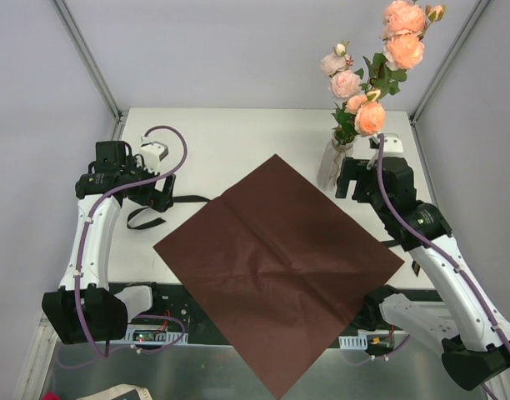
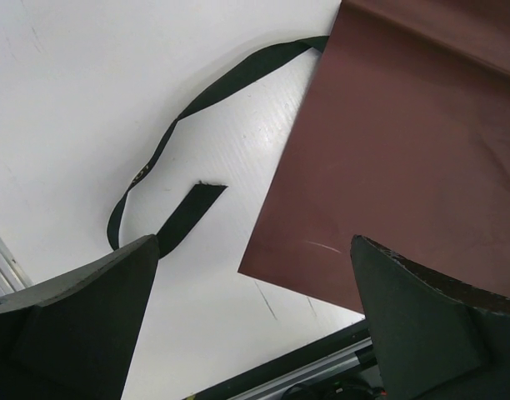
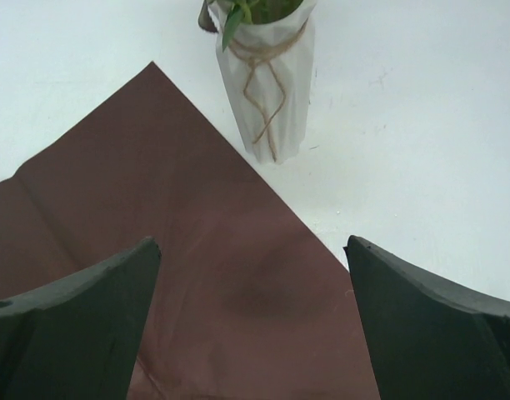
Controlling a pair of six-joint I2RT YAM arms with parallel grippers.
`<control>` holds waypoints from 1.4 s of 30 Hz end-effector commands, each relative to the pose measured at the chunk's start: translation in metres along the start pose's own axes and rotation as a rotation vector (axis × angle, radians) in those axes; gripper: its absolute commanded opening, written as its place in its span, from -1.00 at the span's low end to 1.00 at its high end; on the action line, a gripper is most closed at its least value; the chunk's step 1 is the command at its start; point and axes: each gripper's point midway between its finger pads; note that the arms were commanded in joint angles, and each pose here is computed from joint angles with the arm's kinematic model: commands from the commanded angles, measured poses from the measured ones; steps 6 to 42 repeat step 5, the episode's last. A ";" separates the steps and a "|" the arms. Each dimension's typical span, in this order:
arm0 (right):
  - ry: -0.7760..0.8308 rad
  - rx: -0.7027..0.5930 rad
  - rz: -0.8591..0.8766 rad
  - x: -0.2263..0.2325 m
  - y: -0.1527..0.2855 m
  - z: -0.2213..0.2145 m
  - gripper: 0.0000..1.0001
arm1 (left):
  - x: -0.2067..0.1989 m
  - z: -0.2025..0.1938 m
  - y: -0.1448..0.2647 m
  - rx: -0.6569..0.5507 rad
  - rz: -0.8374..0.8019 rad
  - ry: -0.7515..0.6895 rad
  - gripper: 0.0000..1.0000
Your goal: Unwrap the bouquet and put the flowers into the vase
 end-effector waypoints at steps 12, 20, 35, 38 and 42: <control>0.012 -0.007 0.032 0.004 0.002 -0.003 0.93 | -0.003 0.015 0.004 -0.056 -0.016 0.040 0.98; 0.012 -0.007 0.032 0.004 0.002 -0.003 0.93 | -0.003 0.015 0.004 -0.056 -0.016 0.040 0.98; 0.012 -0.007 0.032 0.004 0.002 -0.003 0.93 | -0.003 0.015 0.004 -0.056 -0.016 0.040 0.98; 0.012 -0.007 0.032 0.004 0.002 -0.003 0.93 | -0.003 0.015 0.004 -0.056 -0.016 0.040 0.98; 0.012 -0.007 0.032 0.004 0.002 -0.003 0.93 | -0.003 0.015 0.004 -0.056 -0.016 0.040 0.98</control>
Point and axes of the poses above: each gripper's point midway between its finger pads, its own y axis back along the fingers, its own x axis along the line the jaws close on, z = x × y, and after that the axes turned 6 degrees about y, right-handed
